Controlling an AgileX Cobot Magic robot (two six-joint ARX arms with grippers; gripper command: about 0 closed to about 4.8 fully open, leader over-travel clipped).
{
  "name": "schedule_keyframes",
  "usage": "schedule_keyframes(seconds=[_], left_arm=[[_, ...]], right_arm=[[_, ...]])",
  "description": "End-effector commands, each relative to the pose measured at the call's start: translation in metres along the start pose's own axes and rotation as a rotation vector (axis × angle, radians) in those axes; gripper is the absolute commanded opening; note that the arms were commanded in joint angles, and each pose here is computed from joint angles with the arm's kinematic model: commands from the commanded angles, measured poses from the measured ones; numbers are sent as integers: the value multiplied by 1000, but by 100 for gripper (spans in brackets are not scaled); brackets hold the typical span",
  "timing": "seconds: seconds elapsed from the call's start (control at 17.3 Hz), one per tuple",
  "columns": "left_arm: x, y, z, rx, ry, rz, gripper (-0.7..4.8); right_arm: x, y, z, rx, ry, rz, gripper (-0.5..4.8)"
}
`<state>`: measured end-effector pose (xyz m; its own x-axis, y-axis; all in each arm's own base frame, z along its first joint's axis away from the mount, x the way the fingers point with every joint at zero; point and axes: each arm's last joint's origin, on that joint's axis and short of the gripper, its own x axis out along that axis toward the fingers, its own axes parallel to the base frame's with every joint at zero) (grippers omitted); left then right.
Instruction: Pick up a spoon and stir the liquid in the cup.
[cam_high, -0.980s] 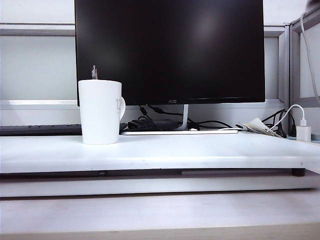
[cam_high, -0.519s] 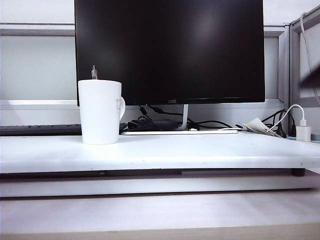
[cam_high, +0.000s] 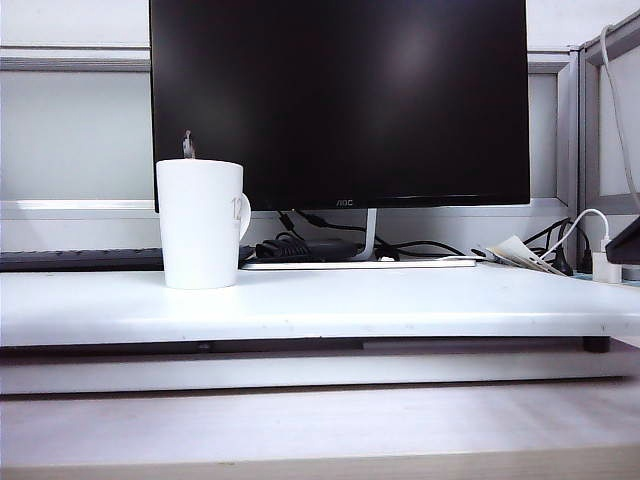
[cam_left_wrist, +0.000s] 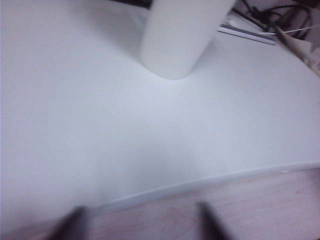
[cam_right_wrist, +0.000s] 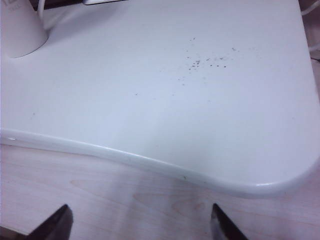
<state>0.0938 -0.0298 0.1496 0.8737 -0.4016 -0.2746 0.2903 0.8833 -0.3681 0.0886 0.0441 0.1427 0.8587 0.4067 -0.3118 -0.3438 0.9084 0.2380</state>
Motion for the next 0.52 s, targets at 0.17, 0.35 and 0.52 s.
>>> schedule_keyframes(seconds=[0.17,0.35,0.52], left_arm=[[0,1,2,46,-41,45,-4],[0,1,2,46,-41,45,-4],[0,1,2,46,-41,45,-4]], right_arm=[[0,0,0,3,5,-1,355],[-1,-1,0,8,-12,-8,355],[-8,-8,8,34,-124,-71,355]])
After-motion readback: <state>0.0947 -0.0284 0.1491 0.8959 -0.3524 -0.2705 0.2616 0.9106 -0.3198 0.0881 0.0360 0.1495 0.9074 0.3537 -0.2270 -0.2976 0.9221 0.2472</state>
